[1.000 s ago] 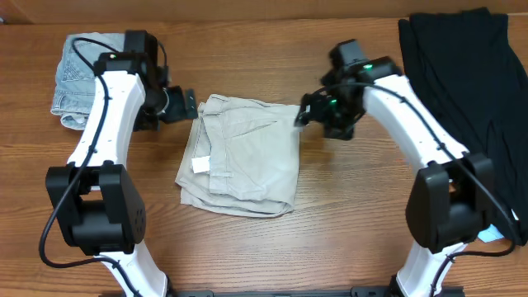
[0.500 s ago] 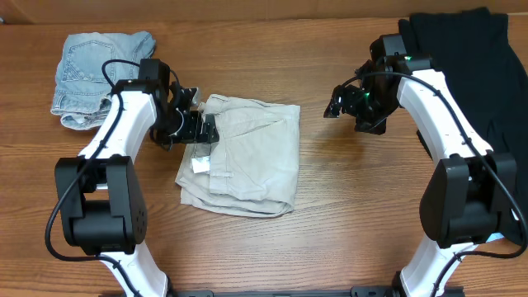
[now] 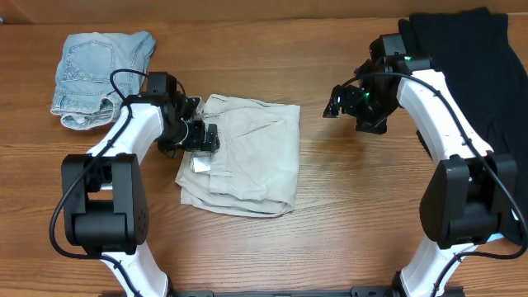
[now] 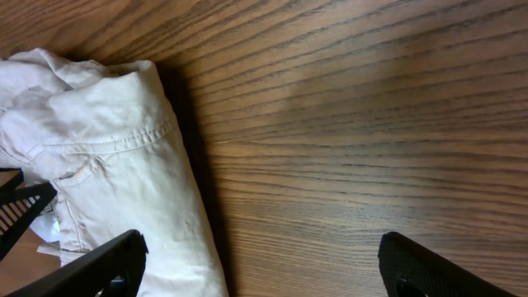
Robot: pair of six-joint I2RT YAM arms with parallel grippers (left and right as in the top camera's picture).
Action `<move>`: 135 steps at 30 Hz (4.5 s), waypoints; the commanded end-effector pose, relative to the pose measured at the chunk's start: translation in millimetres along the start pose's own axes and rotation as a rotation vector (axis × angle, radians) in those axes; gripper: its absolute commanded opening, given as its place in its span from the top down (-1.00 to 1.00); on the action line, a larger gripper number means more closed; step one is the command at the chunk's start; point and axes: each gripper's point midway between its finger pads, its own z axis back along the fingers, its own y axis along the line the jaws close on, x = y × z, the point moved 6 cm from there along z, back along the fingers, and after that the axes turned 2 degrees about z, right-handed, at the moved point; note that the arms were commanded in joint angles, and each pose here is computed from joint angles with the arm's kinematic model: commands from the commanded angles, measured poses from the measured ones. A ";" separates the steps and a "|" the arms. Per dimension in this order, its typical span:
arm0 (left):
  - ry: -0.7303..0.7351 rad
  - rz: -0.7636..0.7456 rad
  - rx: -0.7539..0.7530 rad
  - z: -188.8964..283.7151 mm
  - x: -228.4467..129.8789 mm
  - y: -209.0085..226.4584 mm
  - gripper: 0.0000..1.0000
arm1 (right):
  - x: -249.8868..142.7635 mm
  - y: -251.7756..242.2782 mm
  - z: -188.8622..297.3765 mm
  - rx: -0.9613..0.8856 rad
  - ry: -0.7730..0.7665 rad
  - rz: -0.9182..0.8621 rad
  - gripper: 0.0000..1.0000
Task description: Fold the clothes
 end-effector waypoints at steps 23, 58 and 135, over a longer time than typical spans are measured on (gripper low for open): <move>-0.013 0.171 0.203 -33.4 -17.9 -20.8 0.92 | 1.5 8.7 22.1 0.004 -0.064 0.033 -0.88; -0.852 0.899 0.217 307.4 117.2 22.8 0.92 | 0.3 7.1 20.3 -0.002 -0.059 0.030 -0.88; -0.479 0.069 0.180 249.0 143.4 35.2 -1.00 | -3.3 22.8 114.2 -0.139 -0.239 0.057 -0.86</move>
